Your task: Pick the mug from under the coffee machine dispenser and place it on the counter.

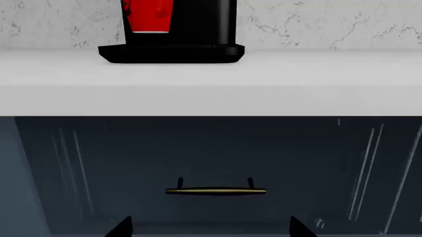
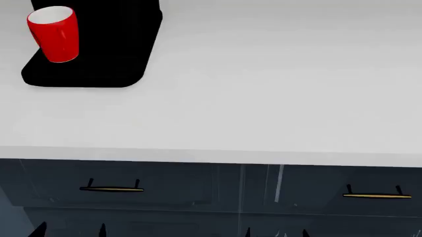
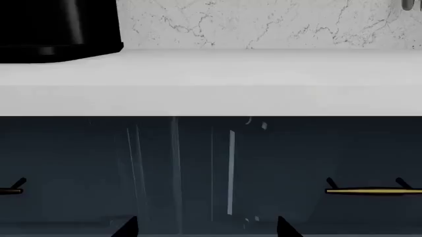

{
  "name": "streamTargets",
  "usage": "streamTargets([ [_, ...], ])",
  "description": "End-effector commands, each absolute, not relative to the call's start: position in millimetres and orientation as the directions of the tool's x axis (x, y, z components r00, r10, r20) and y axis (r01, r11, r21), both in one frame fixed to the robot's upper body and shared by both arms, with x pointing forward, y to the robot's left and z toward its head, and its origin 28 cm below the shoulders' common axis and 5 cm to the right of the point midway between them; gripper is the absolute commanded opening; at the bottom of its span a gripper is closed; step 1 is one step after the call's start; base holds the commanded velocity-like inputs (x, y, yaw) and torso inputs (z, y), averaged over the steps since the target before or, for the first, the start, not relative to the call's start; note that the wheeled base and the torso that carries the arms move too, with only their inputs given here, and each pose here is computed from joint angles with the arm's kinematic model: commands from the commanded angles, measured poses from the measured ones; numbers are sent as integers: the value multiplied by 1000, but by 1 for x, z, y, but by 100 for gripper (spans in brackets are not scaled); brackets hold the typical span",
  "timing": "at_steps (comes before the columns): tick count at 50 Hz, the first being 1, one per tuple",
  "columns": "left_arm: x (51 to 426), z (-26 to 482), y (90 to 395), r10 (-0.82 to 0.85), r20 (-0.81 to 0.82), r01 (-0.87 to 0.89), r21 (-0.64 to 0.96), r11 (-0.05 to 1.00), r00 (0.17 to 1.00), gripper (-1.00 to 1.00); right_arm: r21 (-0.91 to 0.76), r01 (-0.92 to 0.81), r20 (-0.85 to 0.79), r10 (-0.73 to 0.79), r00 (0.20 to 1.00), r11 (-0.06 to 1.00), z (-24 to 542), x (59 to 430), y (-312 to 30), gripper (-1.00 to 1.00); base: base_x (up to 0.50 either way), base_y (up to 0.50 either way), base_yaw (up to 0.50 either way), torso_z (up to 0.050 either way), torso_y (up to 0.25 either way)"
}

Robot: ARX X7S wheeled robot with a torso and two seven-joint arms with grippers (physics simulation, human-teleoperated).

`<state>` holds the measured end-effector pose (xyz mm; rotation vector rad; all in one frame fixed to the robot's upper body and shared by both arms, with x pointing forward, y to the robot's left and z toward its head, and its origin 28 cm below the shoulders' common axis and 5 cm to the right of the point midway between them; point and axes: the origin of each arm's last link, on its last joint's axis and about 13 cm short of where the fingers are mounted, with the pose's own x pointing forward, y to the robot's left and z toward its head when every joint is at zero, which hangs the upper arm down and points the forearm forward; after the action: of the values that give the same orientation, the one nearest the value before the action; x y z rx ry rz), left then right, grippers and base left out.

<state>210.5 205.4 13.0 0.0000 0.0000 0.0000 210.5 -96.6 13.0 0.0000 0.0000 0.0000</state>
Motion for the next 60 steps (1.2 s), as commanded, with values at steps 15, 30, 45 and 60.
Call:
streamTargets([
  [15,208,17,205,-2,6,2,7,1000,1000,100,-37,4,24,-3,1000,999,15,210,-95,100,0,0,0,12,0],
  [30,209,16,205,2,0,-2,0,1000,1000,100,-56,1,26,1,1000,998,14,210,-95,100,0,0,0,50,0],
  [45,209,17,205,7,2,-7,1,1000,1000,100,-74,2,30,1,1000,997,14,212,-94,100,0,0,0,50,0],
  [60,209,18,208,45,-11,-45,-8,999,999,100,-78,2,51,2,999,997,16,210,-94,100,0,0,0,24,0],
])
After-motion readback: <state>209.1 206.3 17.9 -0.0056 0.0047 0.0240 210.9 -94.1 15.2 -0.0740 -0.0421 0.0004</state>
